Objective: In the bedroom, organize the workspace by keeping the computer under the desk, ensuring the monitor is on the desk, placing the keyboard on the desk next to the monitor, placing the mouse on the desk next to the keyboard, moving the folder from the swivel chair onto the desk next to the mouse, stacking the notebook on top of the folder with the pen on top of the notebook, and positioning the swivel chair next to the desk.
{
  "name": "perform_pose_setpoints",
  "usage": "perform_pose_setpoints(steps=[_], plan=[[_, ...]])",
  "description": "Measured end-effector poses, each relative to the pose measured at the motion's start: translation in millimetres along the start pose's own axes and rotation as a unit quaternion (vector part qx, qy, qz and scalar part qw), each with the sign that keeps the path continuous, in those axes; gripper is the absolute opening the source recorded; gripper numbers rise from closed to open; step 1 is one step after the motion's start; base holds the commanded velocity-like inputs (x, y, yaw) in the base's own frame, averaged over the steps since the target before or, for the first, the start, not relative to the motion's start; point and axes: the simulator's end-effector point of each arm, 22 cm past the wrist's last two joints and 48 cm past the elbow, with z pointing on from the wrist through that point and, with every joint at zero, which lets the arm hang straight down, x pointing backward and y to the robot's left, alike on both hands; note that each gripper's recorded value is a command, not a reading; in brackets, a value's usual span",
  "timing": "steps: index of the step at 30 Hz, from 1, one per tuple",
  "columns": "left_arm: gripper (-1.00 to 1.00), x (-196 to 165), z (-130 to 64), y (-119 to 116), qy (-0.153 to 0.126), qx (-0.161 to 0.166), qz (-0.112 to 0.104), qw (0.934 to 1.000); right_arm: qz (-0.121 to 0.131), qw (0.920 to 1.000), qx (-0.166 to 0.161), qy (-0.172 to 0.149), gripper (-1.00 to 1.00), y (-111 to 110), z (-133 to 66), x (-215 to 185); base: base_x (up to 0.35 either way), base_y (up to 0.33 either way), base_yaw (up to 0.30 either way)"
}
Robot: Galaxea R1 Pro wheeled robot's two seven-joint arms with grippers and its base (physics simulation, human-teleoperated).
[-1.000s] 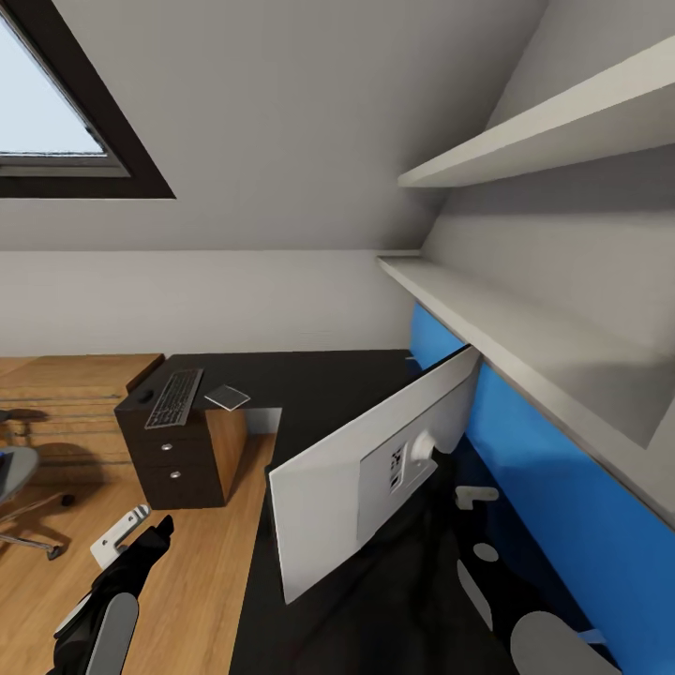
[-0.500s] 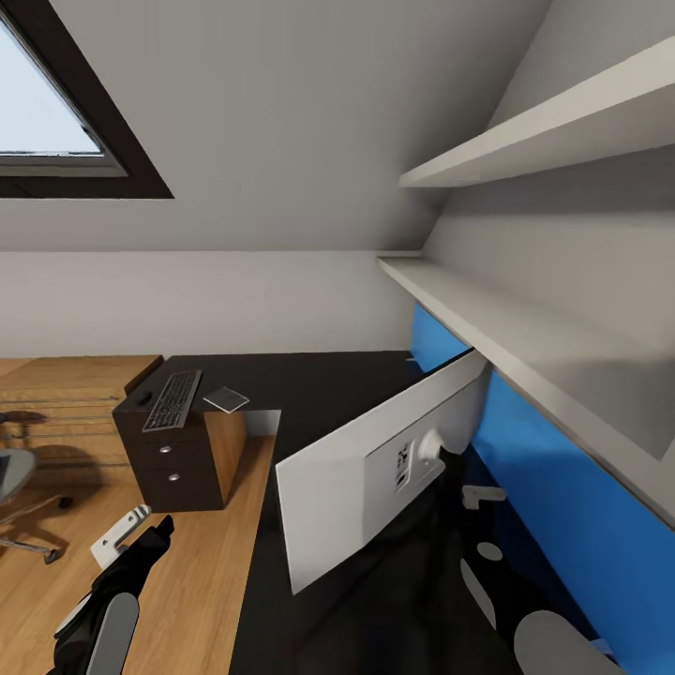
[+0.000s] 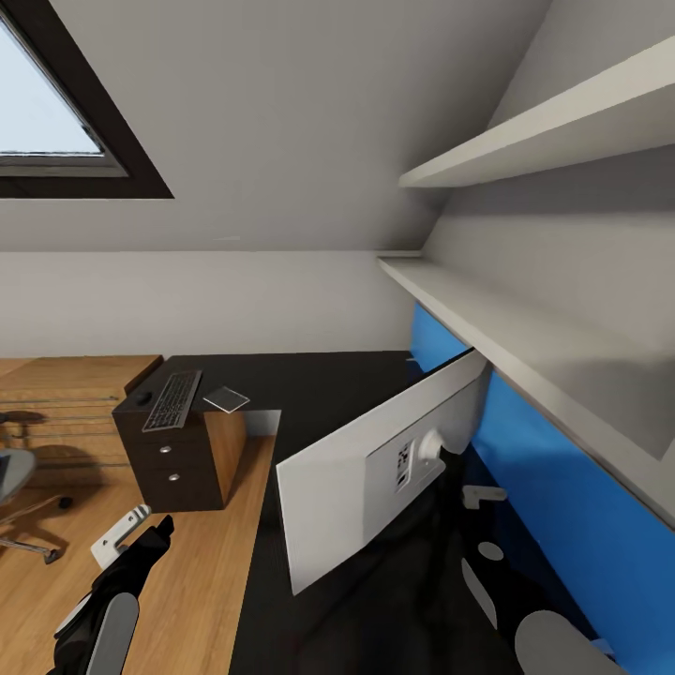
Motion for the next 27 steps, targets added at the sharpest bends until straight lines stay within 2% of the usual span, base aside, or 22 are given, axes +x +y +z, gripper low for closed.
perform_pose_setpoints(steps=[2,17,27], plan=[[1.0,0.1,0.2,-0.1,0.0,0.0,0.0,1.0,0.003,0.9999,0.013,0.001,1.0,-5.6,-0.2,1.3,0.0,0.0,0.0],[1.0,0.1,0.2,-0.3,0.0,0.0,0.0,1.0,0.002,0.9999,0.012,-0.001,1.0,-5.1,-0.2,0.2,-0.006,0.0,0.0],[1.0,0.4,0.7,-0.3,0.001,0.0,0.0,1.0,0.002,0.9999,0.011,-0.001,1.0,-3.7,0.1,0.9,-0.259,0.051,0.0]])
